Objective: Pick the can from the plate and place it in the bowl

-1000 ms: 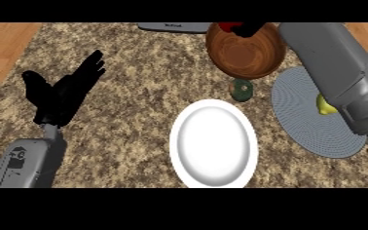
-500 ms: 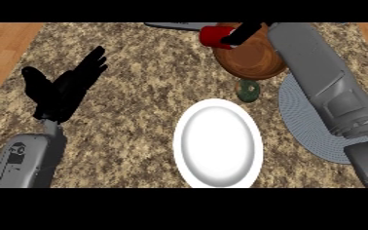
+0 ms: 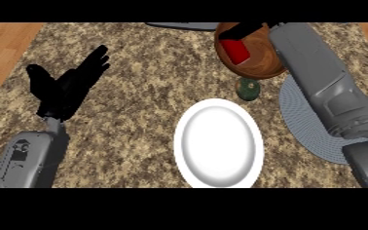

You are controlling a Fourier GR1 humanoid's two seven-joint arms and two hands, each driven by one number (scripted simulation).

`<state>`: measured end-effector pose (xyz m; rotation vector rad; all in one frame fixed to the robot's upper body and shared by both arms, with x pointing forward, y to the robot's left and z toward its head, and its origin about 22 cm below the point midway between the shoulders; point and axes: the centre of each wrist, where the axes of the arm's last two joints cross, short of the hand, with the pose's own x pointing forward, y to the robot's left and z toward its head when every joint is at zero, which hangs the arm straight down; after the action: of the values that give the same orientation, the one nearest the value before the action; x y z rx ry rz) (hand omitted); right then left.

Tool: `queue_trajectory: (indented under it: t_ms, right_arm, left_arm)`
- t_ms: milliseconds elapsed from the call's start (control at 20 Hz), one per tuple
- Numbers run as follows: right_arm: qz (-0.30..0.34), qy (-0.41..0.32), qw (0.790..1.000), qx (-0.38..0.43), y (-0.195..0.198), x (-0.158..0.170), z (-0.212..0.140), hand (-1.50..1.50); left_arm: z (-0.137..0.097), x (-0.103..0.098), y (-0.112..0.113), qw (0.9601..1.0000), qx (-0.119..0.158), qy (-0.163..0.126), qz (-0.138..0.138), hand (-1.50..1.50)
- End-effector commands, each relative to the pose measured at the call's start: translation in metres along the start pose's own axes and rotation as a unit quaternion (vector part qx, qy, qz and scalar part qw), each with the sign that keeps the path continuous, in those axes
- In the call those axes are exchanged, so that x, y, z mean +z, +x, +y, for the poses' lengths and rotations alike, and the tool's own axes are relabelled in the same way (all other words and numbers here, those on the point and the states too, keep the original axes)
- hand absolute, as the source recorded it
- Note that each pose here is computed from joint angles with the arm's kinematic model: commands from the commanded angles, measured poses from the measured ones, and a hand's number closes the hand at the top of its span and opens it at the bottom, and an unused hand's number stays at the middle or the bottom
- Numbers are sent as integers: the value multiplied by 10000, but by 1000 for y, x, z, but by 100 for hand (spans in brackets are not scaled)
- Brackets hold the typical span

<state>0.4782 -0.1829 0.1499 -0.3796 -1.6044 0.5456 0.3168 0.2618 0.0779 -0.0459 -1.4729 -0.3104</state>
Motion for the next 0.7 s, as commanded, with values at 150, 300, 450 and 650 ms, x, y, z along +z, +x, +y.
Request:
queue_trajectory:
  t_ms: [150,300,450,650]
  right_arm:
    - [-56,-954,9953,-160,-3,0,-35,-150]
    - [-95,-1477,9889,-149,-39,13,-56,-150]
    - [-119,-1467,9890,-130,-44,19,-97,-150]
    - [-726,-1164,9905,79,-41,27,-138,-150]
  left_arm:
    - [5,5,-4,10000,-46,-7,0,0]
    - [-2,1,-11,9997,32,239,29,0]
    - [12,9,-15,9997,-32,249,76,0]
    - [3,9,-20,9995,86,227,189,0]
